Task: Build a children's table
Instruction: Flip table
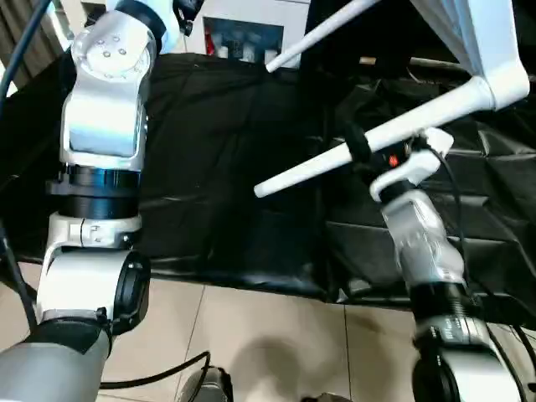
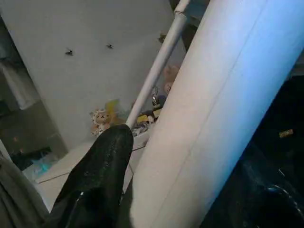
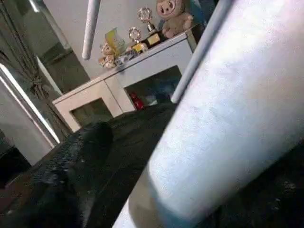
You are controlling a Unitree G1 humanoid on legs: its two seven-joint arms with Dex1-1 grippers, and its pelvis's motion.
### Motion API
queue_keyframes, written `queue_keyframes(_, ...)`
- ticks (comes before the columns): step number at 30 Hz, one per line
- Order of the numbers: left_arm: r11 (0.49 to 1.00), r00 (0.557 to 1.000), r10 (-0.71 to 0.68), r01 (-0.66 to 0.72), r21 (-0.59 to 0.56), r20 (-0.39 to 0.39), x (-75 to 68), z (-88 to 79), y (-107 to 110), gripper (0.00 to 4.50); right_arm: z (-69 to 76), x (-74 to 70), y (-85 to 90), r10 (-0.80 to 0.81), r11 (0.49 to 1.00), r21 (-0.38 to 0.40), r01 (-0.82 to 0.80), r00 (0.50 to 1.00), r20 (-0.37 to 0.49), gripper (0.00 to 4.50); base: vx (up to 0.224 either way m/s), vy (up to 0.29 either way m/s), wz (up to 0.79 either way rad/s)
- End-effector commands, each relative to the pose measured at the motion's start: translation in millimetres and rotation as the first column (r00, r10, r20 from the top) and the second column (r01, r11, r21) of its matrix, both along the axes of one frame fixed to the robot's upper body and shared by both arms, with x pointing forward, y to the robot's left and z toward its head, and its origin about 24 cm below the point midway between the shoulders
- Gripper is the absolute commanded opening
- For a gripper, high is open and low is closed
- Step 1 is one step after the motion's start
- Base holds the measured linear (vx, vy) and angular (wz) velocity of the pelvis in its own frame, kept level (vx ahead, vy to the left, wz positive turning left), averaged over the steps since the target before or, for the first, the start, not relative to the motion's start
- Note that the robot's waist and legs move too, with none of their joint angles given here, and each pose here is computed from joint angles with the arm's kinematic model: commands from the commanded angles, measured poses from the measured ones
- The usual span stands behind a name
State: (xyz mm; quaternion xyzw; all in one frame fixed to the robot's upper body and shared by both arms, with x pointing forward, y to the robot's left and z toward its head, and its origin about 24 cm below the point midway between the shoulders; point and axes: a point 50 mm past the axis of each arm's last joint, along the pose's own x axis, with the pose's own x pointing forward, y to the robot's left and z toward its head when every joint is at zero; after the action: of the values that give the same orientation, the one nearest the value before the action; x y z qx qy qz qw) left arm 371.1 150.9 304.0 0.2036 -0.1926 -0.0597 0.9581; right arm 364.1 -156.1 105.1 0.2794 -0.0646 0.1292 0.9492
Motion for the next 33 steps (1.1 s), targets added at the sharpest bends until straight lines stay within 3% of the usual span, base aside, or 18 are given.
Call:
queue_keyframes(1, 0.994, 0.999, -0.012, 0.008, -0.106, -0.035, 2.0, -6.6, 3.5, 2.50, 3.7, 1.8, 2.5, 0.016, 0.999, 0.048, -0.017, 0.999, 0.028, 3.57, 0.000, 0.000, 0.00)
queue_keyframes(15, 0.993, 0.999, 0.009, -0.014, -0.120, -0.041, 3.2, -9.0, 6.5, 2.47, 16.0, 2.2, 4.6, 0.085, 0.993, 0.076, -0.093, 0.991, 0.106, 2.40, 0.000, 0.000, 0.00)
queue_keyframes(22, 0.992, 0.998, 0.018, -0.025, -0.120, -0.058, 3.7, -16.3, 10.1, 2.38, 34.8, 4.1, -1.7, 0.067, 0.994, 0.073, -0.081, 0.982, 0.177, 1.91, 0.000, 0.000, 0.00)
queue_keyframes(23, 0.992, 0.998, 0.025, -0.032, -0.119, -0.064, 3.6, -20.0, 12.2, 2.37, 42.9, 4.0, -4.2, 0.058, 0.996, 0.047, -0.069, 0.977, 0.205, 1.87, 0.000, 0.000, 0.00)
queue_keyframes(29, 0.994, 0.996, 0.022, -0.030, -0.102, -0.082, 1.1, -33.7, 17.0, 2.15, 60.3, 1.0, -12.2, 0.044, 0.999, -0.035, -0.036, 0.963, 0.265, 1.71, 0.000, 0.000, 0.00)
queue_keyframes(33, 0.994, 0.995, 0.002, -0.012, -0.106, -0.095, -4.6, -48.7, 22.2, 1.98, 73.2, -5.8, -20.6, 0.029, 0.992, -0.129, 0.012, 0.950, 0.311, 1.67, 0.000, 0.000, 0.00)
